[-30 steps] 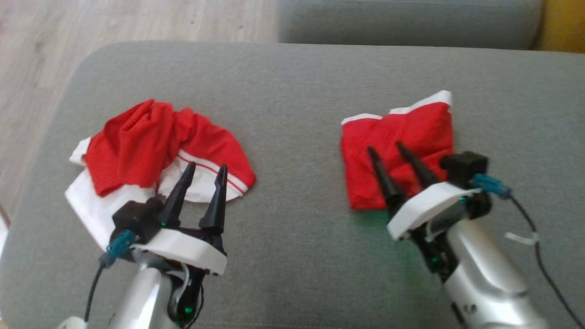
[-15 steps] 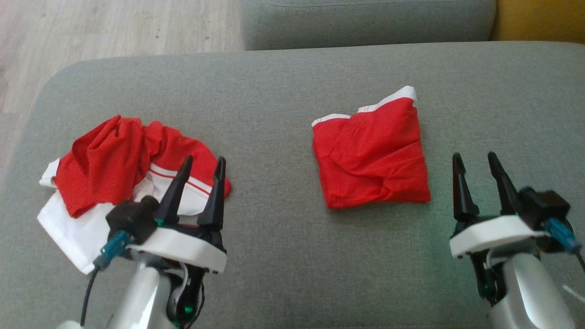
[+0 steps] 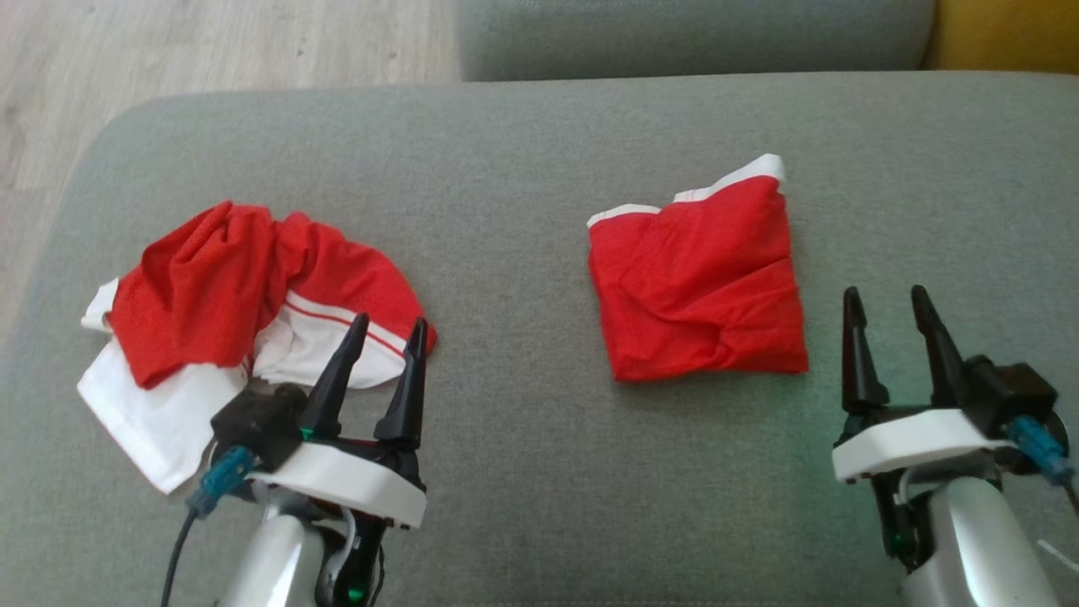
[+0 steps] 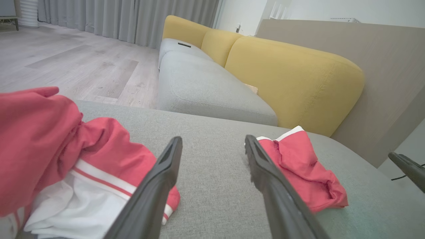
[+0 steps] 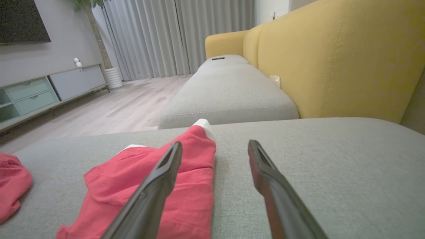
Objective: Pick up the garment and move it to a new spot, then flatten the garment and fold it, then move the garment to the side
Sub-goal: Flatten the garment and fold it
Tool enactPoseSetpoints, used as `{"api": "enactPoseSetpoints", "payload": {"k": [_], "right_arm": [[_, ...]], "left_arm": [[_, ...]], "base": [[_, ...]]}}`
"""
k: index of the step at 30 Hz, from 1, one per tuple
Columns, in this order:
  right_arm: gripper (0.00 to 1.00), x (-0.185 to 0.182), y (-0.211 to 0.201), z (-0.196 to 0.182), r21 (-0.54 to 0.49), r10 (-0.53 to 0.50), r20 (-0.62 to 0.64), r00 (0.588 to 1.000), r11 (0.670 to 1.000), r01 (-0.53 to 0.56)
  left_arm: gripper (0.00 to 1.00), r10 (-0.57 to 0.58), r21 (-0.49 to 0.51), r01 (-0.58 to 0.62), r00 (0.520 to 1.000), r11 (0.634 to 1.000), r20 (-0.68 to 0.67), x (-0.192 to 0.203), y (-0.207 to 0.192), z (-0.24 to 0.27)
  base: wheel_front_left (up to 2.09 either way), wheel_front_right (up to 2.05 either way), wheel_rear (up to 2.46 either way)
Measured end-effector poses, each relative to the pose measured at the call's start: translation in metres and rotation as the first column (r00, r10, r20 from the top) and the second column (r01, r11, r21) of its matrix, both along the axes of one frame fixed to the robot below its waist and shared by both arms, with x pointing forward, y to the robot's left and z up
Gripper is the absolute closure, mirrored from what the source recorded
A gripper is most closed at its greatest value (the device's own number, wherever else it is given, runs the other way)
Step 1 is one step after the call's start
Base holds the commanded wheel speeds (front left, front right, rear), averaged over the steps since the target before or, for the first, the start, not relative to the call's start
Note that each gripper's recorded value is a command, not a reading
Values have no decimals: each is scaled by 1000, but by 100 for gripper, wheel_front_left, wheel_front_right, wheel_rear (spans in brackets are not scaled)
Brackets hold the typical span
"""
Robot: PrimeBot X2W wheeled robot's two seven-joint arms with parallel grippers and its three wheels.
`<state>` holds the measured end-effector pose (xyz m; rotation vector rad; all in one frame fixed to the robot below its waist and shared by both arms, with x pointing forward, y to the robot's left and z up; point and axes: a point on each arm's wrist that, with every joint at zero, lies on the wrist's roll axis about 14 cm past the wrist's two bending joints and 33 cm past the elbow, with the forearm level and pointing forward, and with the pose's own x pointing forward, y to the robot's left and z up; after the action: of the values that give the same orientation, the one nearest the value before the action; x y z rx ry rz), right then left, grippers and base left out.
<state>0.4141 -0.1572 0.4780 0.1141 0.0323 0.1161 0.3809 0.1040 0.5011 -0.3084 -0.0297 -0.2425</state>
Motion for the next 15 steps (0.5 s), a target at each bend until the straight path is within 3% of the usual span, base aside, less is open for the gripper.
{"api": "enactPoseSetpoints", "payload": {"k": [7, 15], "right_arm": [[0, 9, 44, -11, -56, 139, -35, 990, 988, -141], [0, 33, 119, -19, -151, 356, -89, 930, 918, -366]], "left_arm": [[0, 7, 6, -7, 1000, 1000, -26, 2, 3, -9], [0, 41, -4, -42, 998, 999, -51, 4, 16, -15]], "base": [[0, 0, 0], [0, 0, 0]]}}
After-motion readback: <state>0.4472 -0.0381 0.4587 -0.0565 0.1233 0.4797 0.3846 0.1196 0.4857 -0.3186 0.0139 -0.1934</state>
